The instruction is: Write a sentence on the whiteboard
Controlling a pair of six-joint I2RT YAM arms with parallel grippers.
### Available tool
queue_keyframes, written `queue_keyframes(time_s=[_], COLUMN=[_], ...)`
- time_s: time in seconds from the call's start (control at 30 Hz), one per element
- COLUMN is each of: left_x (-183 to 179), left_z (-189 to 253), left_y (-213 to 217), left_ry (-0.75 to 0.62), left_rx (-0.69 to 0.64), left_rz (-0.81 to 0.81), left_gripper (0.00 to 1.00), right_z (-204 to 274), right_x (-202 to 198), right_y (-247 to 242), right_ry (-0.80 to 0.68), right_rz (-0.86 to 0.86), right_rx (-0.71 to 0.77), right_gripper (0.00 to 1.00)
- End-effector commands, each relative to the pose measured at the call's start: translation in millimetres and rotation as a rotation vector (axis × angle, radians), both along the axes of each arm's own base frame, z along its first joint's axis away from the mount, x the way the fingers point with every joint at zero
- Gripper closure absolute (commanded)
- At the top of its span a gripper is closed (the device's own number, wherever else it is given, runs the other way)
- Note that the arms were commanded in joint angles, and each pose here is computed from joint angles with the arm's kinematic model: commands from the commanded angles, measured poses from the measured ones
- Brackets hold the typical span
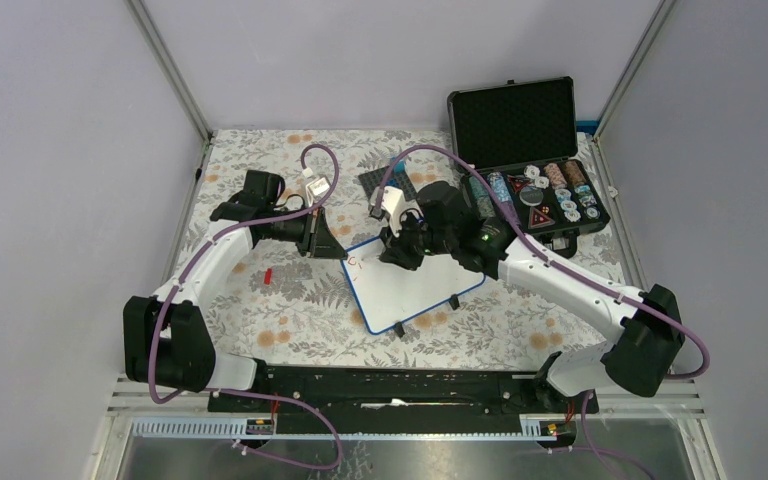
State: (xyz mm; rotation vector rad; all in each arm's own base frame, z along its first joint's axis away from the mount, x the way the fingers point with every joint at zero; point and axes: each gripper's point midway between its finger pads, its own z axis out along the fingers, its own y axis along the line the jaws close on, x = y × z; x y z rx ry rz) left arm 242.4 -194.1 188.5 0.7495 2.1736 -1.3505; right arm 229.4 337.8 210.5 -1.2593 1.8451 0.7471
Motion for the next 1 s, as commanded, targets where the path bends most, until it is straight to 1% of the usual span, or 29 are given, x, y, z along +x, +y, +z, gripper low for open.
queue_keyframes(time_s=[0.0, 0.33, 0.53, 0.97], left_x=[-4.2, -4.6, -4.3, -4.1], left_z=[7.1, 6.2, 5.8, 4.8], left_y=[-1.0, -0.7, -0.5, -0.2], left_ry=[-0.040, -0.043, -0.042, -0.039], left_rx=[-0.010, -0.008, -0.008, -0.004], left_rz=[-0.014, -0.015, -0.014, -0.011], left_gripper=[1.00, 1.00, 1.00, 1.00], right_z=[16.6, 13.7, 10.3, 10.7], right_x=[-1.4, 1.6, 7.8, 12.9], right_y=[3.4, 11.2, 10.4, -7.7], right_ry=[-0.014, 0.001, -0.015, -0.048], right_rz=[0.011, 0.020, -0.001, -0.048], right_rx=[0.048, 0.049, 0.034, 0.011], right_gripper=[1.00, 1.00, 1.00, 1.00])
